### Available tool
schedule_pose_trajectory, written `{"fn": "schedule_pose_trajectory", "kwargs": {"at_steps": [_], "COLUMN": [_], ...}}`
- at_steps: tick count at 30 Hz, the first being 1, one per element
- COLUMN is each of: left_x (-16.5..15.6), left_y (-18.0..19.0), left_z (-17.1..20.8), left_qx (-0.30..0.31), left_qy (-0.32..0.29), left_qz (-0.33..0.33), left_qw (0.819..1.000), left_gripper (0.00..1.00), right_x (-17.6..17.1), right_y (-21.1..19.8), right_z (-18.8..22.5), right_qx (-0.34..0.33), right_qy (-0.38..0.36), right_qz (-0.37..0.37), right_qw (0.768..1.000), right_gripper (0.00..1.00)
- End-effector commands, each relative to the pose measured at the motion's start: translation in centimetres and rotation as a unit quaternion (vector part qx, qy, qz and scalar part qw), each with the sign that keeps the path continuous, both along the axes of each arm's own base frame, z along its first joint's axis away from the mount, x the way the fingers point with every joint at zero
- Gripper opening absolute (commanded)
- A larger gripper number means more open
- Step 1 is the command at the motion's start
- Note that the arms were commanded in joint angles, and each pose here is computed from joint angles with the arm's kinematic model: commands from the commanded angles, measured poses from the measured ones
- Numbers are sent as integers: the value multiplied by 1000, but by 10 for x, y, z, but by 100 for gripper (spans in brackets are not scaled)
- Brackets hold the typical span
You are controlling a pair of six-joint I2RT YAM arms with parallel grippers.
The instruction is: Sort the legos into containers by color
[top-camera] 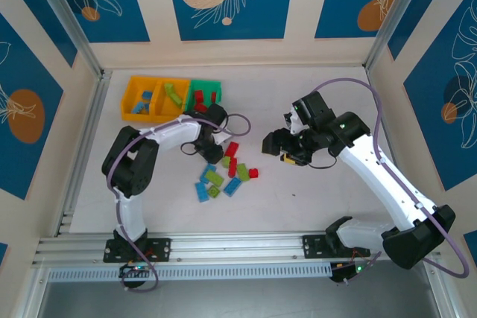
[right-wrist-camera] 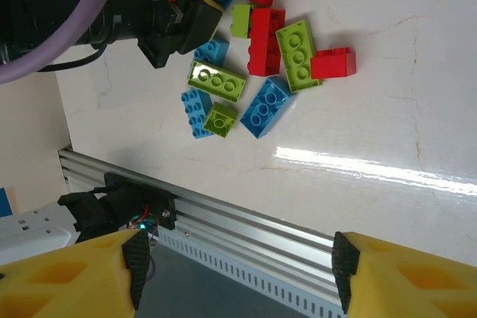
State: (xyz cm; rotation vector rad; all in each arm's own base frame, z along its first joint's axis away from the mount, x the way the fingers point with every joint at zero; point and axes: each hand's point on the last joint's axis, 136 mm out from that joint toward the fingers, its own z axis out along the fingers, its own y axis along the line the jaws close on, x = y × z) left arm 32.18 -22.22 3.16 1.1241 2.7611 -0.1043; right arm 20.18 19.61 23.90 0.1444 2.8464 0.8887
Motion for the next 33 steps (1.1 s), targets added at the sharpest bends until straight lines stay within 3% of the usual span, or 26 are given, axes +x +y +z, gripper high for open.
{"fn": "schedule_pose_trajectory", "kwargs": {"at_steps": [1, 4, 7, 12, 16, 21, 23, 27, 33], "left_x": [9, 23, 42, 87, 118, 154, 167, 192, 201], "left_y": [5, 12, 34, 127, 193, 264, 280, 287, 283], "left_z": [38, 80, 130, 187, 189, 158, 142, 131, 165], "left_qx": [-45, -101, -156, -172, -148, -158, -160, -167, -201], "left_qy": [-25, -67, -122, -207, -194, -114, -82, -67, -106], "left_qz": [43, 95, 163, 331, 431, 562, 591, 594, 574], "left_qw": [998, 988, 967, 904, 869, 804, 786, 784, 787], "left_gripper": [30, 26, 24, 22, 22, 23, 28, 37, 47], "right_x": [2, 5, 6, 9, 13, 15, 14, 13, 15], "right_y": [-1, 2, 3, 4, 5, 0, -1, -3, -5], "right_z": [4, 4, 1, -3, 0, 5, 5, 9, 7], "right_qx": [6, 8, 9, 12, 15, 8, 7, 8, 4], "right_qy": [0, 0, 4, 8, 6, 3, 7, 10, 10], "right_qz": [-7, -5, -3, -4, -4, -5, -8, -12, -22], "right_qw": [1000, 1000, 1000, 1000, 1000, 1000, 1000, 1000, 1000], "right_gripper": [68, 68, 68, 68, 68, 68, 68, 68, 68]}}
